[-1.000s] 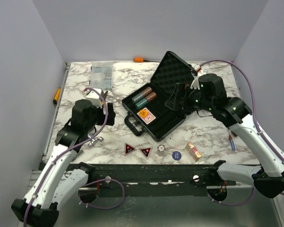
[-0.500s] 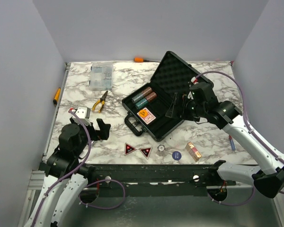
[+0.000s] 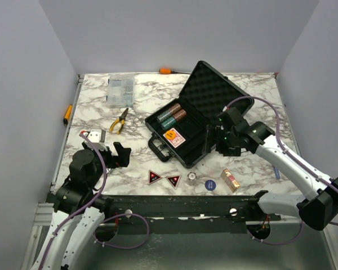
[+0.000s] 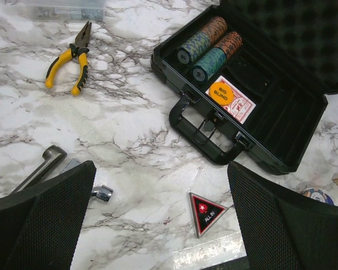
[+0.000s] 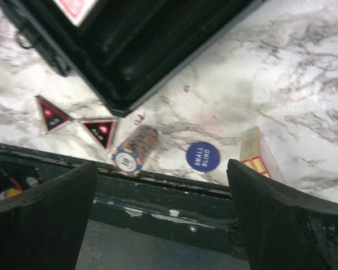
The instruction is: Pack up texas hold em set
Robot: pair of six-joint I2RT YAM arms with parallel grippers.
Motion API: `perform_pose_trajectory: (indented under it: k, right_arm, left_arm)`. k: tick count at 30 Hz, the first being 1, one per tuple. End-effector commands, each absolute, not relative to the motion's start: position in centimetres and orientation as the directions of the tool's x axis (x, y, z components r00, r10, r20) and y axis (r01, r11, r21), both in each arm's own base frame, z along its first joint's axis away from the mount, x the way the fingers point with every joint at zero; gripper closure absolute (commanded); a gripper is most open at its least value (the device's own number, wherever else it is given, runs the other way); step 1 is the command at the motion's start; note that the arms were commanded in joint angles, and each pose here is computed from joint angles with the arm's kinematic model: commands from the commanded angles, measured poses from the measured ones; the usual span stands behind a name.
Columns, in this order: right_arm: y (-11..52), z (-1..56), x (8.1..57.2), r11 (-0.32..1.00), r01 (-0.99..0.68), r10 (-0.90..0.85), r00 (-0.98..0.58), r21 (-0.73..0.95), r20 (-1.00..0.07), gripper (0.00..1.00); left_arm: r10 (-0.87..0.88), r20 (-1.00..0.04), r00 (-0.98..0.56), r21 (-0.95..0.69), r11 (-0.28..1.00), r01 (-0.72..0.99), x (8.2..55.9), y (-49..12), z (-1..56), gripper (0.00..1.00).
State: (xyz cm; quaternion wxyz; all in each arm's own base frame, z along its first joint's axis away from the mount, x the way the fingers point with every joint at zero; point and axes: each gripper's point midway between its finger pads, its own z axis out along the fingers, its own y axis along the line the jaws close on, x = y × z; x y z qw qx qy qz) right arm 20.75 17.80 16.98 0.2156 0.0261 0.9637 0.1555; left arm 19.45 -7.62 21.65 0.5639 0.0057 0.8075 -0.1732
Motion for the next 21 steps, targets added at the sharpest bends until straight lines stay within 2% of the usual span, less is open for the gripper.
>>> perform_pose_trajectory:
  k: [1, 4, 16, 21]
  right_arm:
    - [14.9, 13.4, 18.7, 0.985, 0.069, 0.116, -0.940, 0.157, -0.320, 0.00]
    - [14.1, 11.7, 17.9, 0.992, 0.082, 0.107, -0.957, 0.101, -0.270, 0.00]
    - [12.6, 9.7, 16.6, 0.992, 0.117, 0.123, -0.964, 0.040, -0.236, 0.00]
    - [12.1, 8.5, 15.8, 0.993, 0.118, 0.119, -0.970, 0.019, -0.213, 0.03]
  left_arm:
    - [-0.209, -0.917, -0.340, -0.282, 0.943, 0.179, 19.6, -7.2, 21.8, 0.02]
    - [-0.207, -0.917, -0.341, -0.280, 0.943, 0.181, 19.6, -7.2, 21.9, 0.02]
    - [-0.186, -0.900, -0.394, -0.281, 0.939, 0.199, 19.9, -7.9, 21.1, 0.01]
    - [-0.195, -0.901, -0.388, -0.287, 0.938, 0.195, 19.8, -7.8, 21.2, 0.02]
